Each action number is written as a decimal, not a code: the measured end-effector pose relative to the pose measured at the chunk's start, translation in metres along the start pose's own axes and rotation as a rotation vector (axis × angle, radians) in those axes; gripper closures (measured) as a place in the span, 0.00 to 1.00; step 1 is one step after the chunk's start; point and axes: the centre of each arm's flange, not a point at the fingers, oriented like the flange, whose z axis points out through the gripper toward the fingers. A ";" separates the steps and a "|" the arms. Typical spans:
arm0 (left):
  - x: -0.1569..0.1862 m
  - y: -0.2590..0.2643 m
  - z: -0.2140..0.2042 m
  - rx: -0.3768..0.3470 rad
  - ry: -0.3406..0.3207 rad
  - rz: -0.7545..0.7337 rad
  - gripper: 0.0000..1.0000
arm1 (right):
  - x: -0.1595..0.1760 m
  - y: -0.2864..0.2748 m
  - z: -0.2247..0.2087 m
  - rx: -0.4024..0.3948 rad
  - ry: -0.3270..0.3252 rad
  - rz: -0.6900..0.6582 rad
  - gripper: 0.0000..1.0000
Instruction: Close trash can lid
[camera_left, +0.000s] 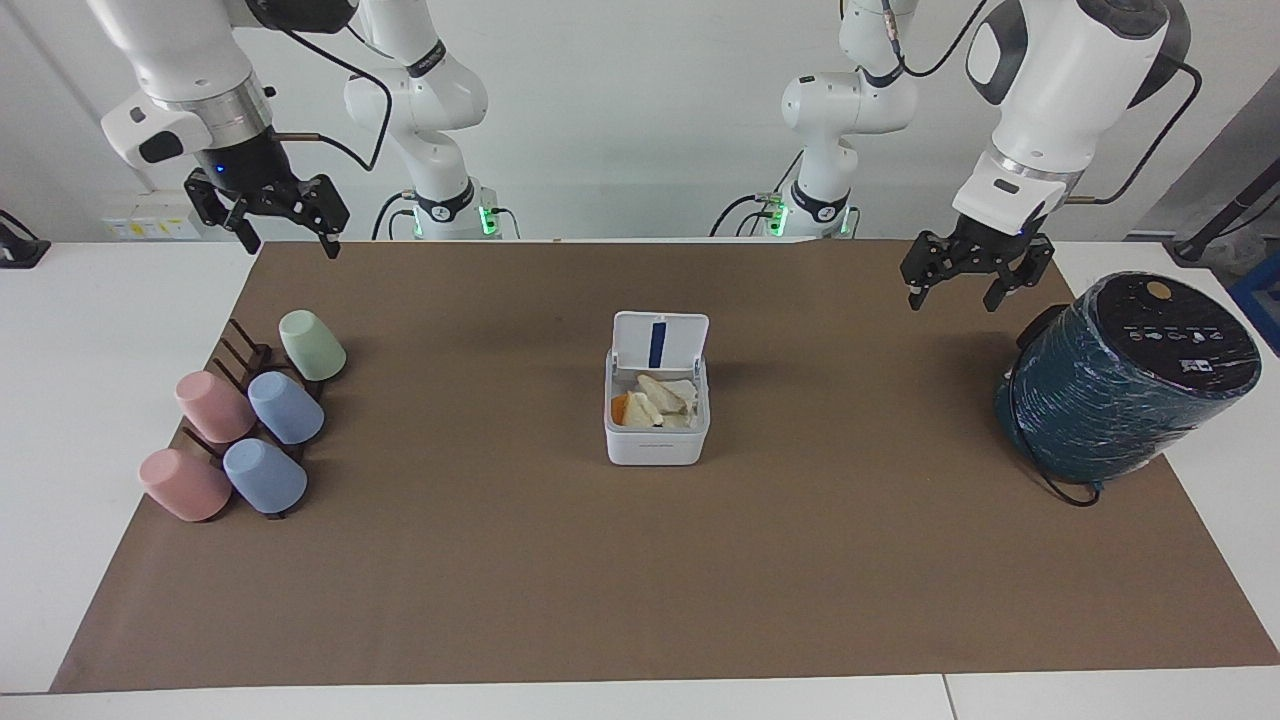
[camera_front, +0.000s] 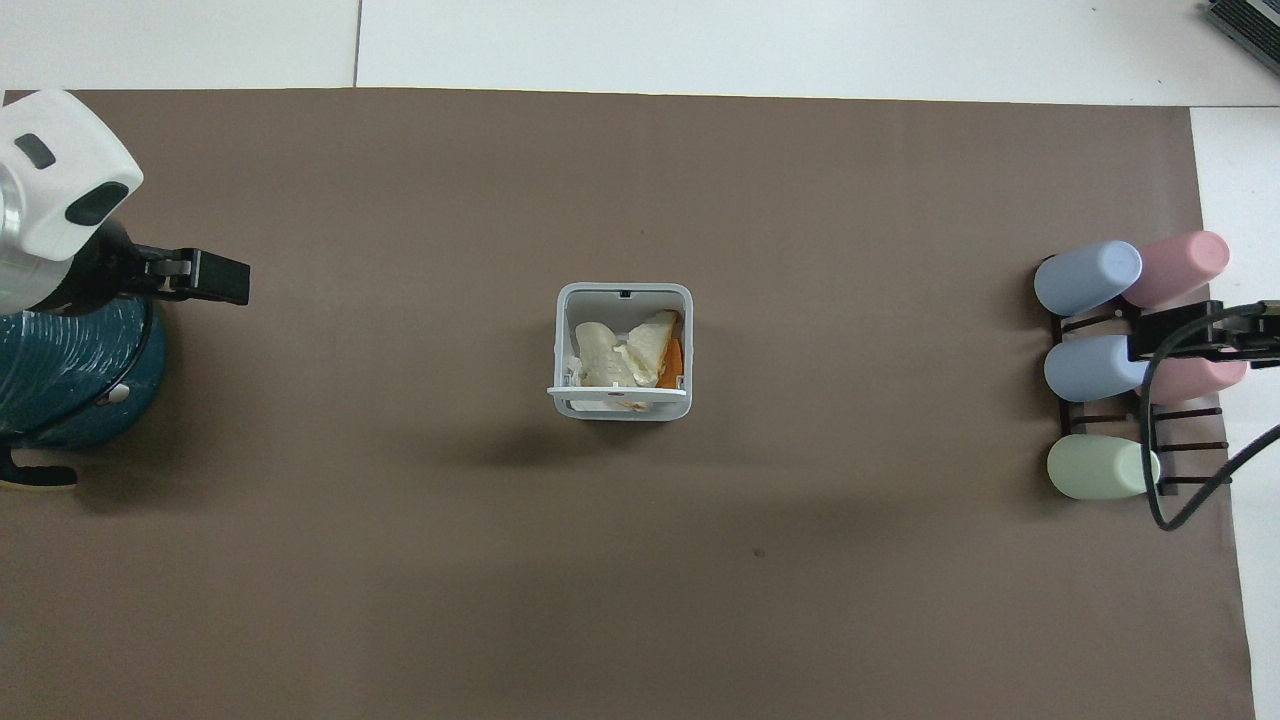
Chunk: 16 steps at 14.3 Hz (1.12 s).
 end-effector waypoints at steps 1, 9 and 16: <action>0.000 0.001 0.000 -0.001 0.000 0.002 0.00 | 0.000 0.000 0.000 0.000 0.000 0.000 0.00; -0.010 0.087 0.004 -0.043 0.009 0.039 0.00 | 0.000 0.000 0.000 0.000 0.000 0.000 0.00; -0.074 0.194 0.033 -0.068 -0.013 -0.006 0.33 | 0.000 0.000 0.000 0.000 0.000 0.000 0.00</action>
